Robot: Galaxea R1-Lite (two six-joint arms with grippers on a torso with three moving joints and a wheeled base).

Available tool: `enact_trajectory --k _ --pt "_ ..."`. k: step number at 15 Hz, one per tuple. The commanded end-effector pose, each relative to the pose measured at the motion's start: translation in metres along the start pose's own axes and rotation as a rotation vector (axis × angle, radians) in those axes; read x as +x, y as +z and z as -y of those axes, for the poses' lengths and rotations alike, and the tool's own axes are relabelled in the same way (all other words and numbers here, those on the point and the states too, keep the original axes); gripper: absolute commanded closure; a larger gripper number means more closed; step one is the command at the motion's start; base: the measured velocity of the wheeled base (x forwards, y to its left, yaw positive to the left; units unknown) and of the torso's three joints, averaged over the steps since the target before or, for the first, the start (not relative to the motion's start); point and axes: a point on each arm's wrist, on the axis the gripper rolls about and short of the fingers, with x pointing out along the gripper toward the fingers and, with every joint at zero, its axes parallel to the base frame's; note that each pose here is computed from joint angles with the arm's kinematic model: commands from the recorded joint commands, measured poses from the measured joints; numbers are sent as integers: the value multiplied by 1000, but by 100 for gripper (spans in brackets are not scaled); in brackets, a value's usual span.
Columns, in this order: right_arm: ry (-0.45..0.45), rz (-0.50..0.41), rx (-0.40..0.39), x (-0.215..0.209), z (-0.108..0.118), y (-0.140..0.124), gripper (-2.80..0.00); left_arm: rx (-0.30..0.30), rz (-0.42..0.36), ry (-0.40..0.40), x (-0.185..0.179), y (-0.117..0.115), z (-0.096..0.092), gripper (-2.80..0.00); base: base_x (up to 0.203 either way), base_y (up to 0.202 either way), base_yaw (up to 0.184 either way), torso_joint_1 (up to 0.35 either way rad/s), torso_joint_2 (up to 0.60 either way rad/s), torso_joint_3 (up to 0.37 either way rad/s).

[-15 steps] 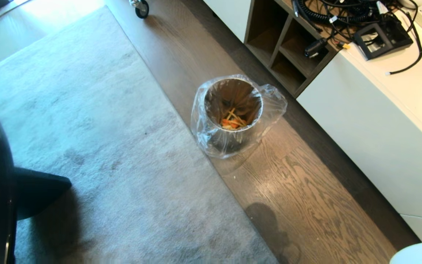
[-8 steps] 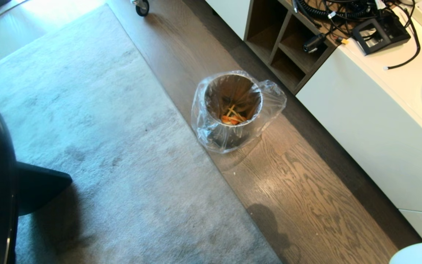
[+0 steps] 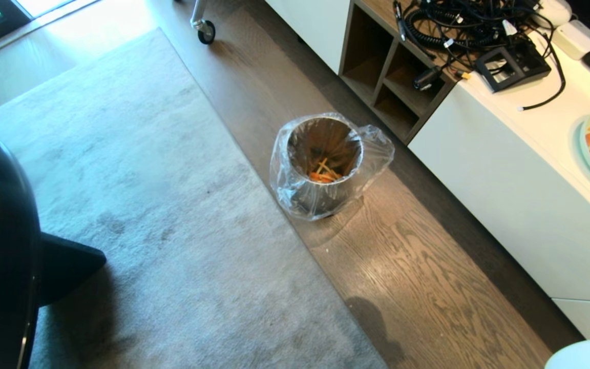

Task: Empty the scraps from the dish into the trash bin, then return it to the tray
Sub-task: Put the bowl back to the table

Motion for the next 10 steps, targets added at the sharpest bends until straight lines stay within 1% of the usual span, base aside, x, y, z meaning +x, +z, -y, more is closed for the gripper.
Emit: enact_trajectory --k 1,10 --pt "1 -1 -1 0 0 0 0 -1 1 0 0 0 0 0 0 0 0 2 2 205" --pt "1 -1 -1 0 0 0 0 -1 1 0 0 0 0 0 0 0 0 1 3 202"
